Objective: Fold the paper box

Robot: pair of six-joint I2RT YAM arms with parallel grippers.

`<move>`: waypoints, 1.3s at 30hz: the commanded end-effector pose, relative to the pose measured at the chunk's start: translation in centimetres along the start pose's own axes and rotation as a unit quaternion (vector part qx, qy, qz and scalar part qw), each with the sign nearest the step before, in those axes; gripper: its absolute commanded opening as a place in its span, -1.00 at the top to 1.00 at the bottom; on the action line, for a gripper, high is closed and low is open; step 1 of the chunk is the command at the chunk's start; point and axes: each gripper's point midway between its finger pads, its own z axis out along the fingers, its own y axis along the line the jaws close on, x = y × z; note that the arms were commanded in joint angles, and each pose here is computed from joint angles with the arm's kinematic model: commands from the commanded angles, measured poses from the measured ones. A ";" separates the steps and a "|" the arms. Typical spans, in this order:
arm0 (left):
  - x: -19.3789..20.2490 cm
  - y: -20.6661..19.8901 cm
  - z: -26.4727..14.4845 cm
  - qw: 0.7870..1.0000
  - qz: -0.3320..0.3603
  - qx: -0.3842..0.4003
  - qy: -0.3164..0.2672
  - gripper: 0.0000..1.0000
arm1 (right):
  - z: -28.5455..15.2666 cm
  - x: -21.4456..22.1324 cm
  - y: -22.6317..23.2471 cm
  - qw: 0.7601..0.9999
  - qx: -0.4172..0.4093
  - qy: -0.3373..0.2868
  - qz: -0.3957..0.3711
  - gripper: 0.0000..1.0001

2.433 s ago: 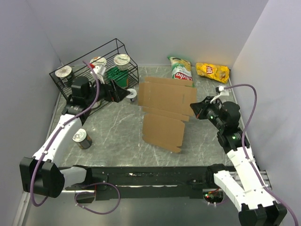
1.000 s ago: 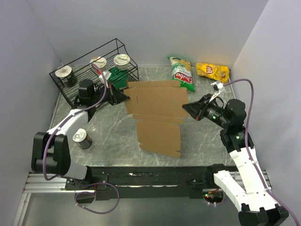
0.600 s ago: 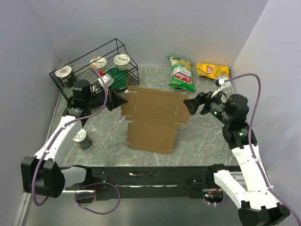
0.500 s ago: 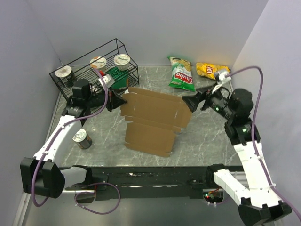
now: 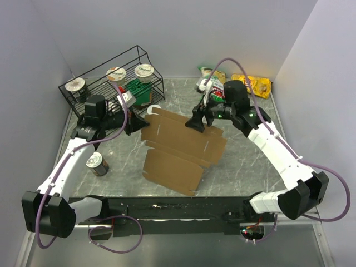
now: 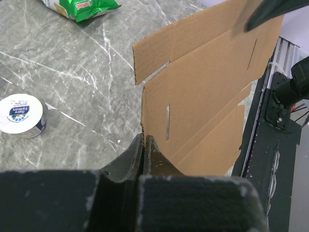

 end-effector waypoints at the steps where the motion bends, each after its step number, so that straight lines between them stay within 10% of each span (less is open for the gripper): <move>1: -2.3 -0.7 -0.5 0.999 0.045 0.006 -0.021 0.98 | 0.0 -0.2 -0.3 0.999 0.024 0.000 -0.040 -0.38; 26: -0.9 1.9 0.7 1.000 -0.012 -0.024 -0.004 0.98 | 1.5 2.3 0.8 0.982 0.125 -0.029 -0.136 1.00; 29: -0.8 2.4 1.1 0.999 -0.035 -0.028 0.001 0.71 | 1.4 3.2 0.0 0.978 0.150 -0.026 -0.140 1.00; 33: -0.9 3.5 0.9 0.996 -0.063 -0.057 -0.003 -0.37 | 1.8 4.7 -0.7 0.975 0.167 -0.021 -0.148 1.00; 39: -1.9 4.0 0.1 0.994 -0.060 -0.078 -0.036 -0.82 | 3.0 7.2 -0.9 0.977 0.157 0.003 -0.146 1.00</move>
